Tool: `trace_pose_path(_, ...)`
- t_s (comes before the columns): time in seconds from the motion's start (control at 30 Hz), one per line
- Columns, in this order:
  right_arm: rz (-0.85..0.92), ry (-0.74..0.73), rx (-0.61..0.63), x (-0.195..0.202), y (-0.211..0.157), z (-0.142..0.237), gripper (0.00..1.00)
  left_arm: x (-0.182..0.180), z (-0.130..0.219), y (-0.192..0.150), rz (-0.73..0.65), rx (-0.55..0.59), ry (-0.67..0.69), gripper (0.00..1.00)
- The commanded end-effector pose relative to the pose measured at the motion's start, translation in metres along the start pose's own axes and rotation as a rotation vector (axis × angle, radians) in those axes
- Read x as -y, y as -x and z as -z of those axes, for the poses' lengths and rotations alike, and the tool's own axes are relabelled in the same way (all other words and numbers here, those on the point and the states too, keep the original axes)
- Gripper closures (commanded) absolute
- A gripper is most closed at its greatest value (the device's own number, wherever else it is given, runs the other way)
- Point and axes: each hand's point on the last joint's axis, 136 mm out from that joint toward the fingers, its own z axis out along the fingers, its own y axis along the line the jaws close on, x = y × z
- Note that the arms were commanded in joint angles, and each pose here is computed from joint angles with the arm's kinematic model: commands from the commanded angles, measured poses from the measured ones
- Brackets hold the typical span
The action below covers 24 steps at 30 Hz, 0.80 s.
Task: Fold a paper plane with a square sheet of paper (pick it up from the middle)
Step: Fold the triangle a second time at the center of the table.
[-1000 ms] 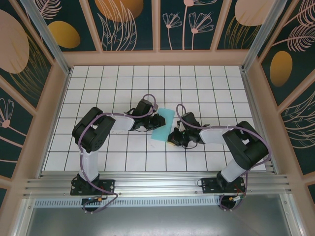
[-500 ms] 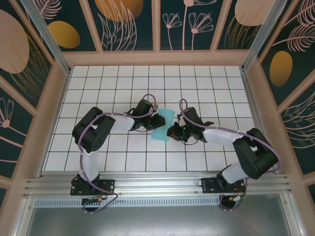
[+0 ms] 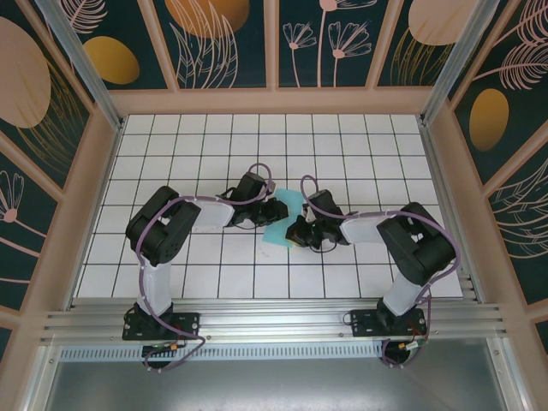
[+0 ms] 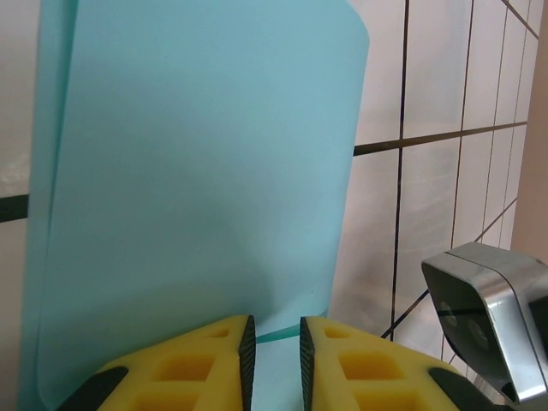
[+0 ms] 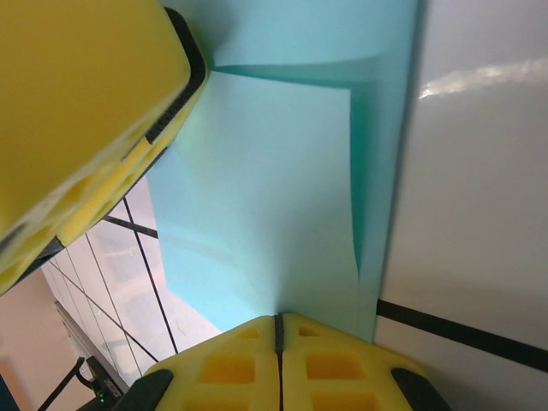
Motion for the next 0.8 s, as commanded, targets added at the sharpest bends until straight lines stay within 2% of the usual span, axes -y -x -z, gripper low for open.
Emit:
trace_pose_path(0.0,-0.079,-0.111,-0.065,0.042,-0.027,-0.004,0.92,0.021,0.01,0.01,-0.033,0.017,-0.027,0.71)
trace_pose_path(0.13,-0.088,-0.113,-0.06,0.044,-0.026,-0.005,0.92,0.046,0.025,0.014,-0.045,0.04,-0.091,0.69)
trace_pose_path(0.23,-0.088,-0.11,-0.053,0.042,-0.023,-0.006,0.92,0.05,0.033,0.007,-0.018,0.03,-0.124,0.76)
trace_pose_path(0.33,-0.09,-0.115,-0.047,0.042,-0.022,-0.005,0.93,0.04,0.036,-0.005,0.023,0.019,-0.122,0.82)
trace_pose_path(0.57,-0.097,-0.119,-0.051,0.044,-0.024,-0.006,0.93,0.023,0.025,-0.021,0.056,-0.021,-0.109,0.91)
trace_pose_path(0.77,-0.098,-0.119,-0.054,0.044,-0.024,-0.007,0.93,0.016,0.016,-0.027,0.077,-0.039,-0.107,0.91)
